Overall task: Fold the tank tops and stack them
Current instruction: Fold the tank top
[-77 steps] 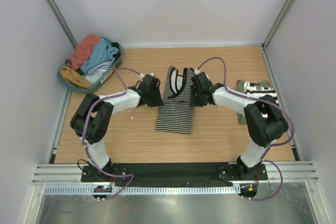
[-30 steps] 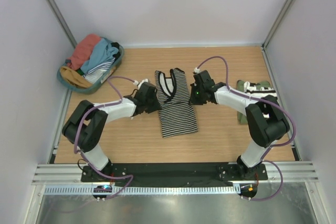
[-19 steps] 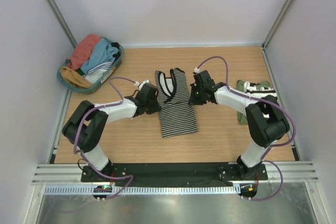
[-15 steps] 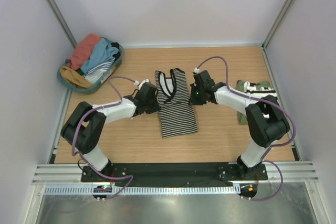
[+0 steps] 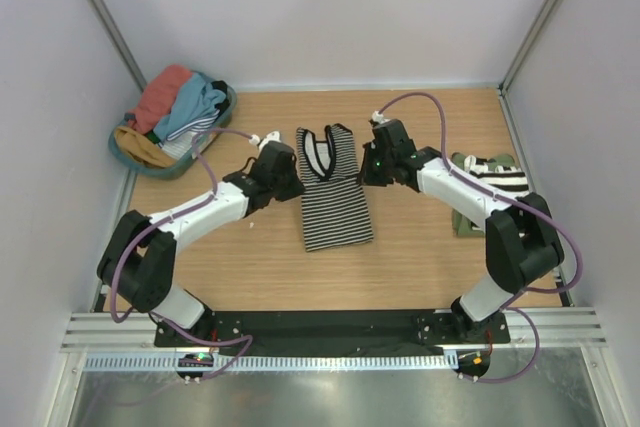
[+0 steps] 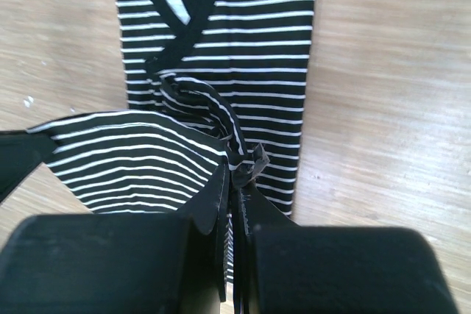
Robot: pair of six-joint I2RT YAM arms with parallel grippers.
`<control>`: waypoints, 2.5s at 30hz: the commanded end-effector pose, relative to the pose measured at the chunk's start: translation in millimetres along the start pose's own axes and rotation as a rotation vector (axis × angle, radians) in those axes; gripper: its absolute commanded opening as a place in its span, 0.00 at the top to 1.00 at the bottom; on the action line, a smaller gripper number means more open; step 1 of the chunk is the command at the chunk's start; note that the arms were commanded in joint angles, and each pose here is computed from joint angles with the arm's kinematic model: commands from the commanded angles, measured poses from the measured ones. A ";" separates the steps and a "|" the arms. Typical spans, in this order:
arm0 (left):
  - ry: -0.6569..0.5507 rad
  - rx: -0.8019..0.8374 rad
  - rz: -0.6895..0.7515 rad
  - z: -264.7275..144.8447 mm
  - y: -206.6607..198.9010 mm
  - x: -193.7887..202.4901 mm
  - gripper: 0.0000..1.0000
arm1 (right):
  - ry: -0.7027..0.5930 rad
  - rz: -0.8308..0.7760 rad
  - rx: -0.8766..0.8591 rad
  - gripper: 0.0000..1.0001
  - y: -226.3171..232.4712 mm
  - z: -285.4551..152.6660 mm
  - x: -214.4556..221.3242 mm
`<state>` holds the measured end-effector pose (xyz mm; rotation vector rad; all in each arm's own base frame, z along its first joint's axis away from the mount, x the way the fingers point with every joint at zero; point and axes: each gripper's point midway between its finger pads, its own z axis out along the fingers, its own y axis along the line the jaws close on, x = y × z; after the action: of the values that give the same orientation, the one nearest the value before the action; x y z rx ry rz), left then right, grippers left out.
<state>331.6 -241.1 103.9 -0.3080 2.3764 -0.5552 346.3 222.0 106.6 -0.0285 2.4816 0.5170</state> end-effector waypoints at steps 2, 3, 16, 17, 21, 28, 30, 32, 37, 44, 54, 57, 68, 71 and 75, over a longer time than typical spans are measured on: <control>-0.078 0.004 0.023 -11.8 -13.8 -32.4 0.98 | -0.087 -0.022 -0.006 0.99 13.9 -11.9 -39.6; -0.092 0.009 0.020 -14.1 -16.1 -39.1 0.98 | -0.089 -0.022 -0.004 0.99 13.8 -11.8 -41.6; -0.121 0.006 0.002 -2.6 -17.4 -75.5 0.98 | -0.102 0.001 0.007 0.99 18.5 6.3 -71.3; -0.120 0.005 0.002 -0.9 -17.6 -76.2 0.98 | -0.101 0.001 0.008 0.99 18.8 7.8 -72.2; -0.112 -0.003 0.007 8.9 -17.3 -80.0 0.98 | -0.105 0.007 0.024 0.99 16.0 11.2 -78.3; -0.109 0.003 0.001 20.6 -18.0 -90.6 0.99 | -0.110 0.016 0.031 0.99 12.9 15.6 -91.1; -0.115 0.007 -0.004 21.5 -19.1 -96.7 0.99 | -0.107 0.021 0.037 0.99 8.5 18.4 -93.7; -0.114 0.007 -0.007 24.1 -18.0 -99.5 0.99 | -0.111 0.024 0.035 0.99 9.8 19.1 -97.5; -0.126 0.010 -0.014 27.1 -18.9 -111.0 0.99 | -0.122 0.029 0.024 0.99 10.4 23.1 -112.9; -0.136 0.028 -0.022 45.6 -21.3 -122.1 1.00 | -0.111 0.045 0.038 0.99 3.4 40.8 -123.4; -0.159 0.019 -0.052 90.7 -9.2 -149.3 1.00 | -0.142 0.093 0.029 0.98 -17.9 78.2 -151.7; -0.166 0.022 -0.051 113.7 -4.4 -155.3 0.96 | -0.135 0.111 -0.010 0.91 -23.3 100.8 -152.2; -0.205 0.042 -0.009 118.7 1.2 -162.3 0.14 | -0.201 0.145 -0.072 0.16 -30.8 102.8 -155.6; -0.174 0.055 -0.018 94.5 2.1 -148.5 0.14 | -0.185 0.154 -0.108 0.15 -27.6 84.4 -135.1; -0.139 0.112 -0.030 66.3 -0.6 -122.6 0.16 | -0.164 0.163 -0.161 0.15 -26.2 66.2 -98.9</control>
<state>474.5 -207.9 84.9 -0.3686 2.3009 -0.5465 473.6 201.4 62.7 0.2000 2.4186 0.6384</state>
